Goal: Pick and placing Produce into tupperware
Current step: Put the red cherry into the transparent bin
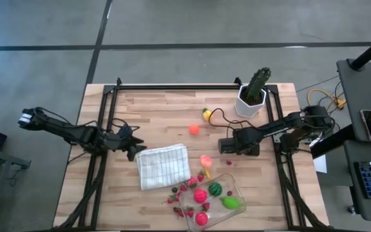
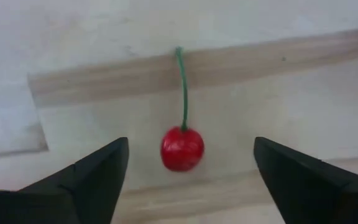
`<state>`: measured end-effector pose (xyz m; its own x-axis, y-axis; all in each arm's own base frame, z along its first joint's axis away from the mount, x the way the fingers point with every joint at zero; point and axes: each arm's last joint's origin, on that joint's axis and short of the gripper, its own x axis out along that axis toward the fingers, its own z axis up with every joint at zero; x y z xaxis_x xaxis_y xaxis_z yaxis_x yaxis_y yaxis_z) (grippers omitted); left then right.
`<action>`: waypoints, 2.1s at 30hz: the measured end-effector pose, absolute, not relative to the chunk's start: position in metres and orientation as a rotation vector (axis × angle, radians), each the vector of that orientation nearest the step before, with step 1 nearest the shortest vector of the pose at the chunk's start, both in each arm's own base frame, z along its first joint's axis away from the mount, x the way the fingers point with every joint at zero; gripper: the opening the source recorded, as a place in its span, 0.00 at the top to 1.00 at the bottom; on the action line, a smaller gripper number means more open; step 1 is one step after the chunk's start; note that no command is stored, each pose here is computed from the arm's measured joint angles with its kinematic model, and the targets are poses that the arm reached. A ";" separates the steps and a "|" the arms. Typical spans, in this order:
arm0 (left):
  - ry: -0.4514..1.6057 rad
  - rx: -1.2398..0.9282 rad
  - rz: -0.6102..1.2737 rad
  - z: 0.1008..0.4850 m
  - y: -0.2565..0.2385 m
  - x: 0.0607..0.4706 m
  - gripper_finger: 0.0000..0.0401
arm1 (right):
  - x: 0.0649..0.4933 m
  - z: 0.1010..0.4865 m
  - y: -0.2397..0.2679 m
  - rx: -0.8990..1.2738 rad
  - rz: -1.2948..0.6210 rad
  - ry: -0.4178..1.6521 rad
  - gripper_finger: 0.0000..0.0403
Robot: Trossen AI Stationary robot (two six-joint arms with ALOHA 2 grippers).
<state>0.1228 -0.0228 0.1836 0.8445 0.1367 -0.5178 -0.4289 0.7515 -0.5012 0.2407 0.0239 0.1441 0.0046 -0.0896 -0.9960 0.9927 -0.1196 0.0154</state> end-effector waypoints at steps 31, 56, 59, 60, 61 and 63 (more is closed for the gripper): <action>0.499 -0.662 0.291 0.180 -0.027 0.135 0.51 | 0.241 0.142 0.020 1.219 -1.316 1.075 0.81; 0.528 -0.623 0.218 0.180 -0.029 0.133 0.51 | 0.283 0.282 0.159 1.054 -0.451 1.030 0.77; 0.530 -0.625 0.216 0.179 -0.029 0.133 0.51 | 0.279 0.273 0.176 1.095 -0.453 1.052 0.75; 0.531 -0.627 0.211 0.179 -0.029 0.133 0.51 | 0.279 0.269 0.182 1.093 -0.450 1.067 0.75; 0.528 -0.630 0.205 0.180 -0.029 0.134 0.51 | 0.278 0.265 0.187 1.086 -0.451 1.083 0.74; 0.526 -0.636 0.192 0.180 -0.029 0.134 0.51 | 0.282 0.258 0.194 1.106 -0.440 1.102 0.72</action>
